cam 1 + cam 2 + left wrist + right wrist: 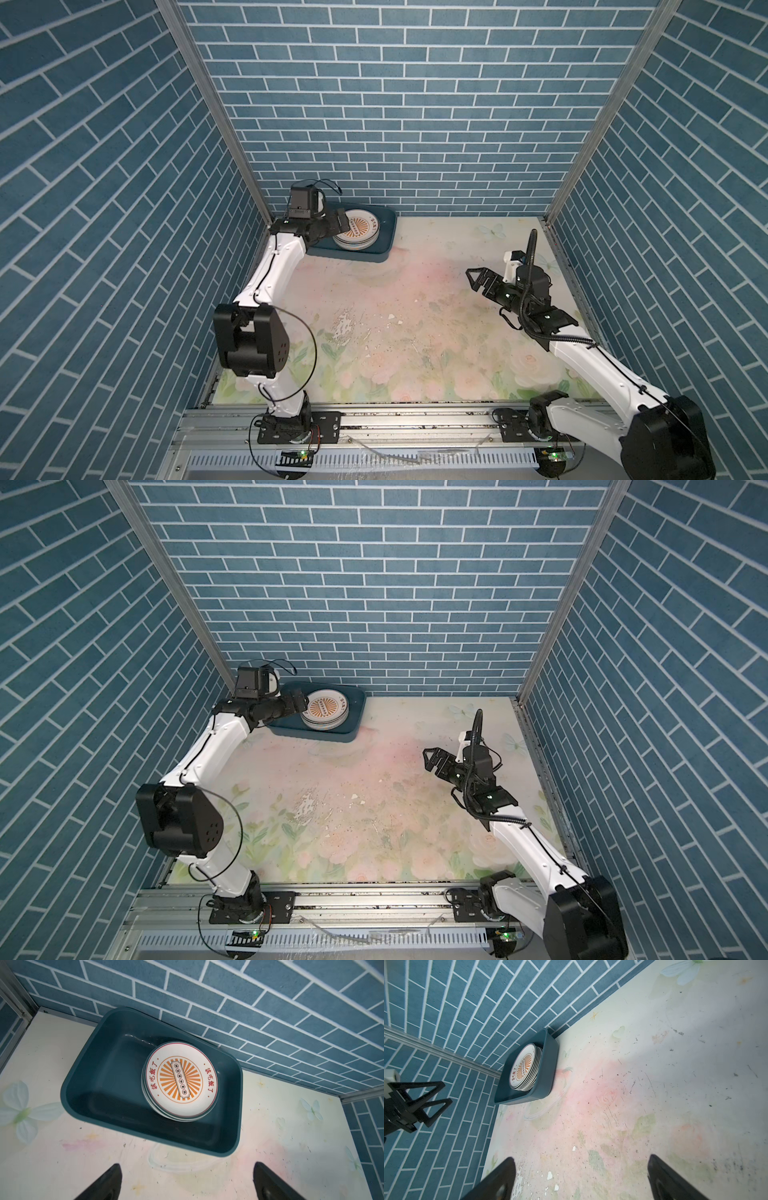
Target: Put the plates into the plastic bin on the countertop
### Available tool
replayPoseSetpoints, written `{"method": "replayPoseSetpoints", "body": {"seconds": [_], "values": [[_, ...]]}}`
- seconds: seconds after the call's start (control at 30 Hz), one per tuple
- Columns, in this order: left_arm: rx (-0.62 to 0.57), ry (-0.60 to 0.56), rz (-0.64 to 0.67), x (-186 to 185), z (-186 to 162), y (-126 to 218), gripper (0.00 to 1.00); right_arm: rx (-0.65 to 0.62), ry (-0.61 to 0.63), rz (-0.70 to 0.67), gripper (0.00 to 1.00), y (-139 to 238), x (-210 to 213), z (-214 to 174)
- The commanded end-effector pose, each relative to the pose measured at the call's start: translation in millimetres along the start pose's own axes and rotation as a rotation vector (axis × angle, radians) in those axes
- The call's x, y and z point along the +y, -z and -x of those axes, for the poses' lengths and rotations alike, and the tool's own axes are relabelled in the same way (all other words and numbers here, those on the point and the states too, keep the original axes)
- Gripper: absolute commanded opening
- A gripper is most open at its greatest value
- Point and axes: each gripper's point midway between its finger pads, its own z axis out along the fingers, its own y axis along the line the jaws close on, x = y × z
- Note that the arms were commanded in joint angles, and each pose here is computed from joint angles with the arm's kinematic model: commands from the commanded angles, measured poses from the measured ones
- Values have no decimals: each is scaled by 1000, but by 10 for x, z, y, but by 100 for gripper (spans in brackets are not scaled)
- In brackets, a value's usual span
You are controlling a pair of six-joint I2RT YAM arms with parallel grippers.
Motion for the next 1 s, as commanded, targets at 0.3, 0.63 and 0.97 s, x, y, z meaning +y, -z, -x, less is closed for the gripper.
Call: {"method": "replayPoseSetpoints", "body": {"seconds": [0.3,0.63,0.97], "values": [[-261,-27,98,395,-516,825,100,-45,63,-169,99,506,-309,-67],[-311,-20,269,972,-1243,980,100,-162,226,-490,98,826,-827,132],[-458,-158,342,1211,-1428,941,99,-308,461,-838,99,1113,-1407,452]]}}
